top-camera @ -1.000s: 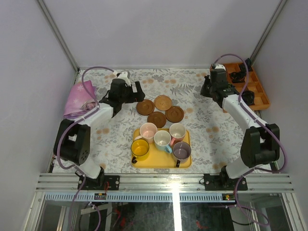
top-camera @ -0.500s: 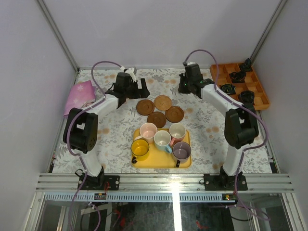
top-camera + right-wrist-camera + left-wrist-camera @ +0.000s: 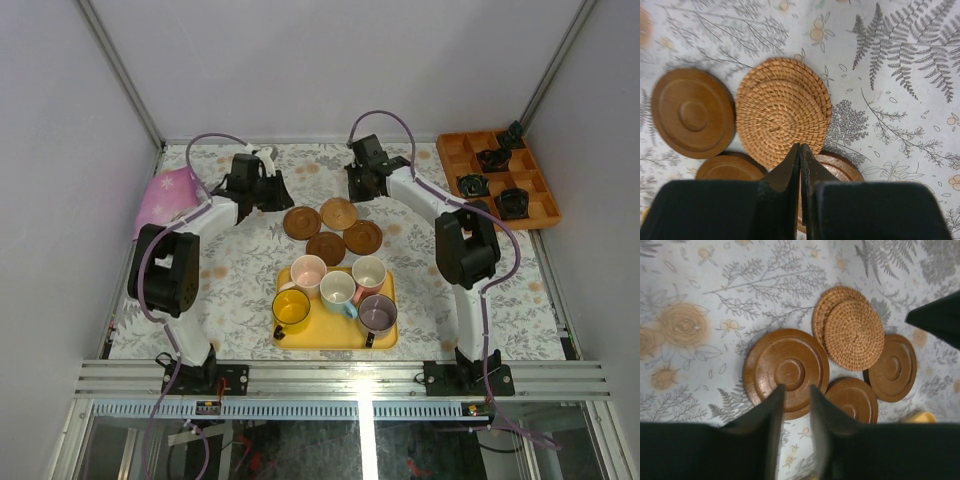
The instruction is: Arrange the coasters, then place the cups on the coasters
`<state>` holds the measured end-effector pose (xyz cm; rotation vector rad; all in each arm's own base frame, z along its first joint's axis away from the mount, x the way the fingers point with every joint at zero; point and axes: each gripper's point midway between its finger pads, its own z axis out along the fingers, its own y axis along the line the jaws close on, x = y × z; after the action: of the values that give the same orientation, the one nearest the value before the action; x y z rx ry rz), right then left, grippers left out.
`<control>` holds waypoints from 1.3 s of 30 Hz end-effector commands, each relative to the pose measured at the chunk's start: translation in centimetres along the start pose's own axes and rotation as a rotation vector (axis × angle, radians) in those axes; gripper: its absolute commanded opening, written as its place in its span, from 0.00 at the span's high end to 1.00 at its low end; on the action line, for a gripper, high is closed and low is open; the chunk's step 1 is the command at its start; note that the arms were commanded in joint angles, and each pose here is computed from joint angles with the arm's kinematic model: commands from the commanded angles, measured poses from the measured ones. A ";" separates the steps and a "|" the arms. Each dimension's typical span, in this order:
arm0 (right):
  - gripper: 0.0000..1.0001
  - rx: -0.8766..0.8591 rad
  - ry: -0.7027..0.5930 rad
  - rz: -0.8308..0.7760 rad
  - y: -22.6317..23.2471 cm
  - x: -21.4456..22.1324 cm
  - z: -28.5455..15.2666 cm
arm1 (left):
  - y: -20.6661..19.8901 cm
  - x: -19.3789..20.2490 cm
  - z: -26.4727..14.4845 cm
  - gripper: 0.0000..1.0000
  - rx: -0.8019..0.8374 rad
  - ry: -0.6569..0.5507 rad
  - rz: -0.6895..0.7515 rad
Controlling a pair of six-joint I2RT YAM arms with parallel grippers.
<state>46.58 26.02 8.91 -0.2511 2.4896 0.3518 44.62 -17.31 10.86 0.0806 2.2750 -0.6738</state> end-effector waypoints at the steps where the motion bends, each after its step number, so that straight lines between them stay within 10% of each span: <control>1: 1.00 -0.014 0.077 -0.082 -0.5 1.6 1.1 | -3.0 -0.3 1.6 0.91 0.073 -0.006 -0.024; 21: 0.99 -0.229 0.166 -0.050 3.1 3.4 2.6 | -4.0 3.0 5.8 0.88 -0.077 0.131 0.054; 39: 1.00 0.207 0.285 0.122 -8.2 7.2 3.7 | 7.8 7.5 3.6 0.87 -0.378 0.265 -0.186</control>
<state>45.58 25.72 2.69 -0.2690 2.6870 0.3651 44.98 -17.85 2.11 -0.0940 2.5822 -0.4688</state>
